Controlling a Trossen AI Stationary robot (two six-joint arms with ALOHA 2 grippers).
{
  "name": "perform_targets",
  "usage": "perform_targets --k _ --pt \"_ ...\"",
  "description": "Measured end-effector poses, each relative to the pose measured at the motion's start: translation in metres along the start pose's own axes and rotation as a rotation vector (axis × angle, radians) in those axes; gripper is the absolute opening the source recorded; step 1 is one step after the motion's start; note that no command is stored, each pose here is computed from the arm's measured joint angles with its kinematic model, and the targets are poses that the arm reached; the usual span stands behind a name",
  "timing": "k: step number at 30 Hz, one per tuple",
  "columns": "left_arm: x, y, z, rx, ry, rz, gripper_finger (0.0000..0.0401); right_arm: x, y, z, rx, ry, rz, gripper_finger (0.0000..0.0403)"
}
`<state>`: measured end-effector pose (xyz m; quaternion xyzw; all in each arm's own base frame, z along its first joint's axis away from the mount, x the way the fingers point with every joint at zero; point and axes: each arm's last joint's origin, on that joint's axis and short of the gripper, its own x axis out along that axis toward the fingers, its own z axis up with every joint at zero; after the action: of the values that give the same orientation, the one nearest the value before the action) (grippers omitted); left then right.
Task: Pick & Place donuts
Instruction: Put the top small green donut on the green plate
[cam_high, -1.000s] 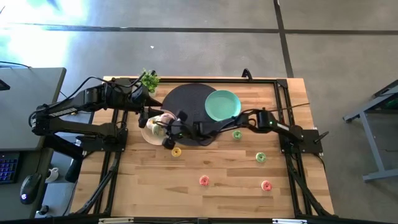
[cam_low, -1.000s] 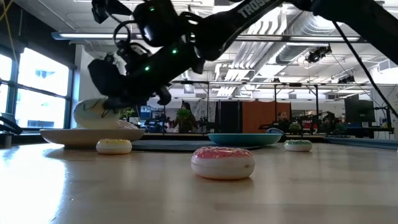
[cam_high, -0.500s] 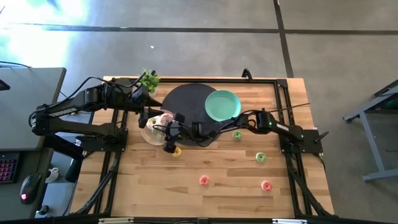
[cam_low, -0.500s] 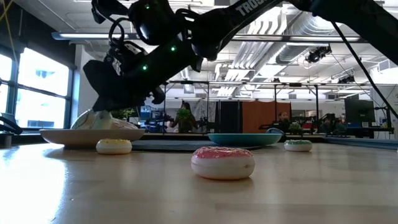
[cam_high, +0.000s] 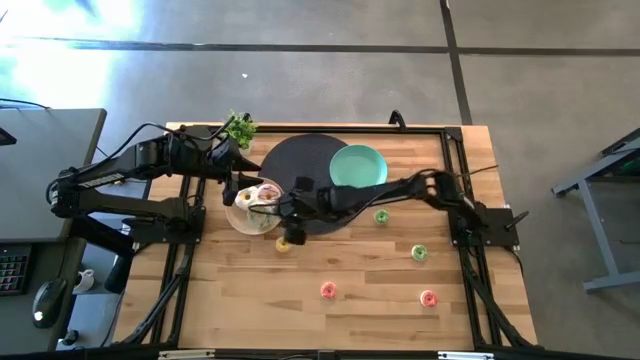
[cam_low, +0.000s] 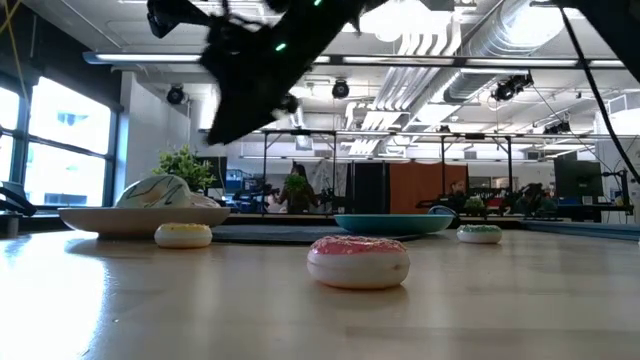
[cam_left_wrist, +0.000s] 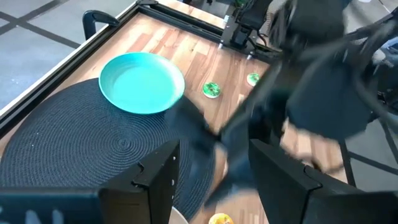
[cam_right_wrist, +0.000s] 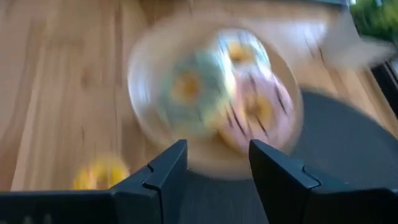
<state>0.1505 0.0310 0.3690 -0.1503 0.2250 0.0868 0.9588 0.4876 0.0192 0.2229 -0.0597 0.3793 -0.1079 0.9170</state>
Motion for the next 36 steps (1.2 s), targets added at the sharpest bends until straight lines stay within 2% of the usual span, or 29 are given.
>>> perform_targets --k 4,9,13,15,19,21,24,27,32,36 --pt "0.0 0.0 0.0 0.0 -0.001 0.0 0.0191 -0.043 -0.012 -0.009 -0.042 0.227 0.025 0.0169" --pt "0.0 0.0 0.0 0.0 -0.002 0.007 0.0191 -0.087 -0.022 -0.037 0.013 0.617 0.083 0.0169" --pt "0.0 0.0 0.0 0.0 -0.003 0.009 0.0191 -0.104 -0.025 -0.052 0.042 0.823 0.004 0.0169" --pt "0.0 0.0 0.0 0.0 -0.003 0.009 0.0191 -0.101 -0.025 -0.06 0.083 0.857 -0.037 0.0169" --pt "0.0 0.0 0.0 -0.008 -0.002 0.006 0.0191 -0.084 -0.023 -0.088 0.144 0.947 -0.049 0.0169" --pt "0.0 0.0 0.0 -0.008 -0.001 0.003 0.0191 -0.076 -0.025 -0.107 0.151 1.002 -0.057 0.0169" --pt "0.0 0.0 0.0 -0.008 -0.001 0.003 0.0191 -0.071 -0.031 -0.132 0.161 1.102 -0.128 0.0169" --pt "0.0 0.0 0.0 -0.008 -0.003 0.014 0.0191 -0.064 -0.034 -0.15 0.169 1.127 -0.134 0.0169" --pt "0.0 0.001 0.0 -0.008 -0.008 0.036 0.0191 -0.058 -0.037 -0.161 0.137 1.141 -0.074 0.0169" --pt "0.0 0.001 0.0 -0.008 -0.008 0.036 0.0191 -0.065 -0.042 -0.155 0.1 1.111 -0.038 0.0169"
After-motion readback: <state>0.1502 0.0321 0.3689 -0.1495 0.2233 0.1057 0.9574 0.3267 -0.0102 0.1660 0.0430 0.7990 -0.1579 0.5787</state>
